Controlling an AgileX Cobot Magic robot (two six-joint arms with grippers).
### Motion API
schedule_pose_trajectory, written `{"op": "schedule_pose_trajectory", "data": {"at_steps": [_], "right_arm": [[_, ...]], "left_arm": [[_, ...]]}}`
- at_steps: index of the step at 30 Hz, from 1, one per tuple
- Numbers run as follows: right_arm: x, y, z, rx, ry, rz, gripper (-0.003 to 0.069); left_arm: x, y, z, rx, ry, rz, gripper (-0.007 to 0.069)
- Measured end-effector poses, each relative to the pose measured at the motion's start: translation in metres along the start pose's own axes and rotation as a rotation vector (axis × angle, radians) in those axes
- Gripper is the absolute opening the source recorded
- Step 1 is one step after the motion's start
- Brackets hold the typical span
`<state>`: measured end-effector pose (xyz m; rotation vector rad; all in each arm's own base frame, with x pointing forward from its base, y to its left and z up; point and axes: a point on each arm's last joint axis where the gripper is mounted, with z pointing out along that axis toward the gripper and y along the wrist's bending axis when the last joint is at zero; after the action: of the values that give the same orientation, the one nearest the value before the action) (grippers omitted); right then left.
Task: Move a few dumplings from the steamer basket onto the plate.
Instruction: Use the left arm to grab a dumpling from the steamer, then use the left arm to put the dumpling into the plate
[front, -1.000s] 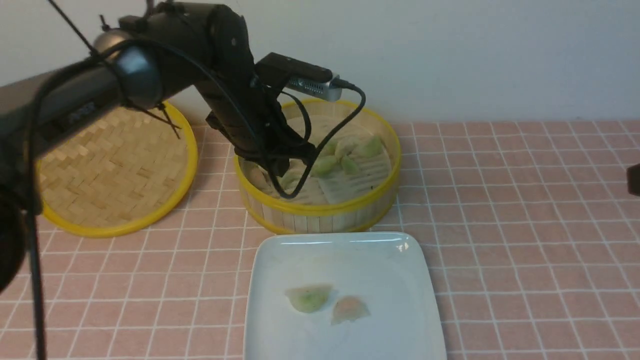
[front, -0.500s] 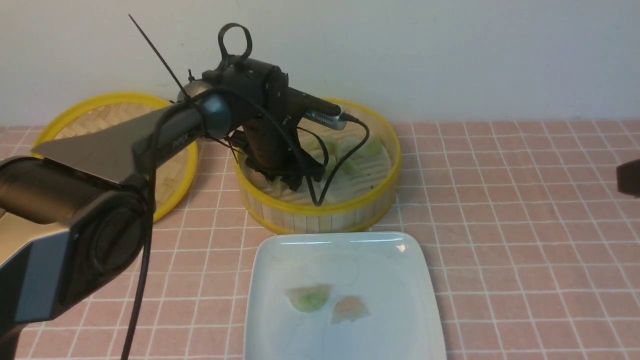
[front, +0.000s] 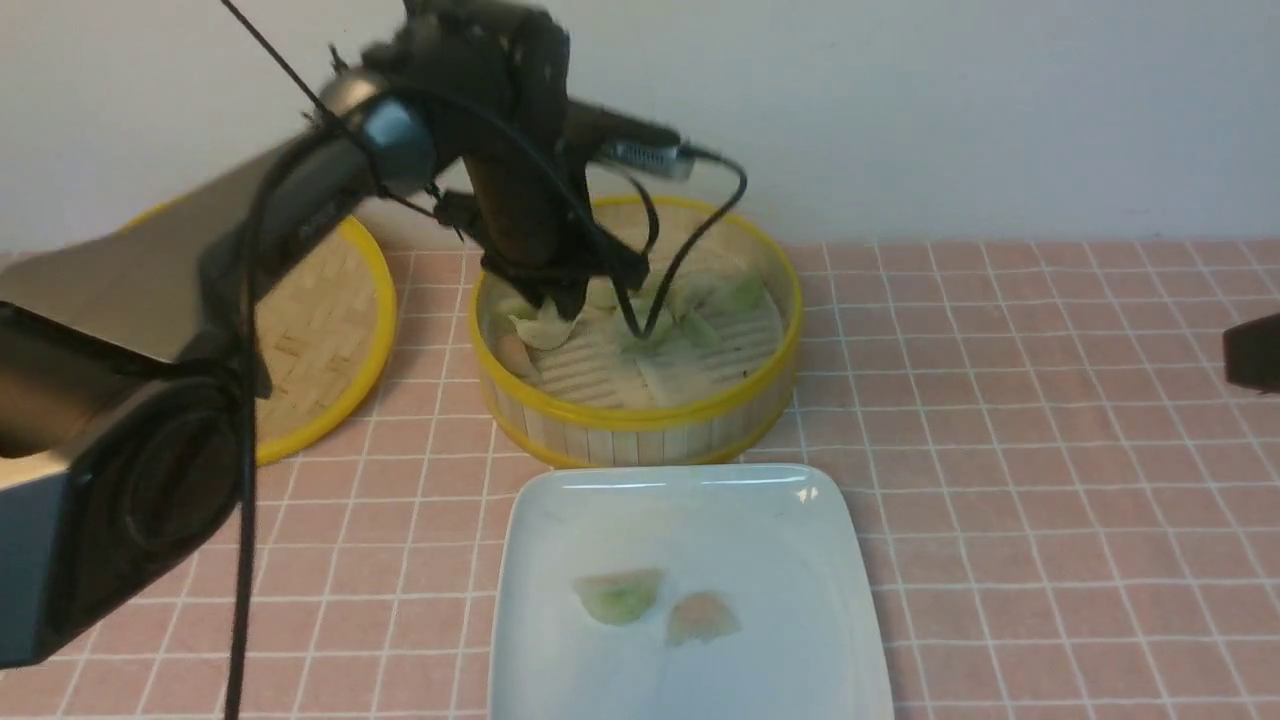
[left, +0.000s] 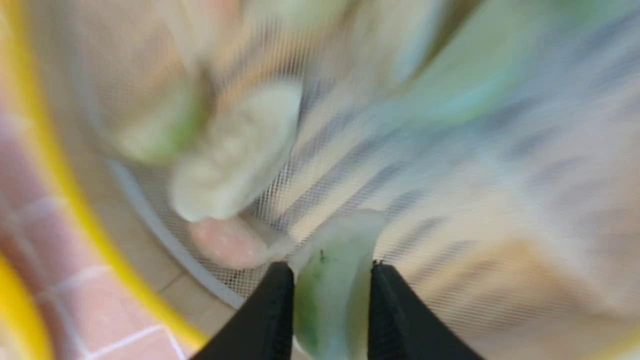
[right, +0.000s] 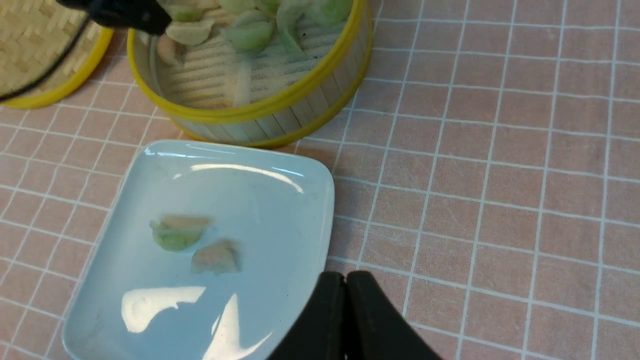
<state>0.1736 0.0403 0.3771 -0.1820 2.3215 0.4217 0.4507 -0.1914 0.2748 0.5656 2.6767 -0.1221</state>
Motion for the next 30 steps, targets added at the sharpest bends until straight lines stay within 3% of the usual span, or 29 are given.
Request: {"op": "schedule_pose_trajectory", "data": {"at_steps": [4, 7, 14, 20, 23, 28, 30], "right_arm": [[-0.004, 0.000, 0.001, -0.005, -0.034, 0.010, -0.0013], [-0.005, 0.000, 0.004, -0.009, -0.033, 0.017, -0.0013], [-0.004, 0.000, 0.006, -0.016, -0.019, -0.006, -0.0013], [-0.003, -0.001, 0.010, -0.021, 0.017, -0.008, -0.0013], [-0.008, -0.003, 0.019, -0.027, 0.064, -0.002, -0.0013], [-0.033, -0.002, 0.032, -0.068, 0.124, -0.009, -0.0013], [-0.043, 0.001, 0.037, -0.091, 0.133, -0.027, -0.0013]], "left_arm": [[0.001, -0.014, -0.071, 0.117, -0.117, -0.012, 0.0165], [0.017, -0.031, -0.083, 0.195, -0.084, -0.005, 0.0165], [0.070, -0.085, -0.003, 0.265, 0.245, 0.097, 0.0165], [0.082, -0.098, 0.039, 0.263, 0.344, 0.119, 0.0166], [0.085, -0.100, 0.049, 0.259, 0.367, 0.122, 0.0214], [0.081, -0.100, 0.047, 0.257, 0.350, 0.125, 0.0379], [0.077, -0.100, 0.043, 0.255, 0.331, 0.128, 0.0394]]}}
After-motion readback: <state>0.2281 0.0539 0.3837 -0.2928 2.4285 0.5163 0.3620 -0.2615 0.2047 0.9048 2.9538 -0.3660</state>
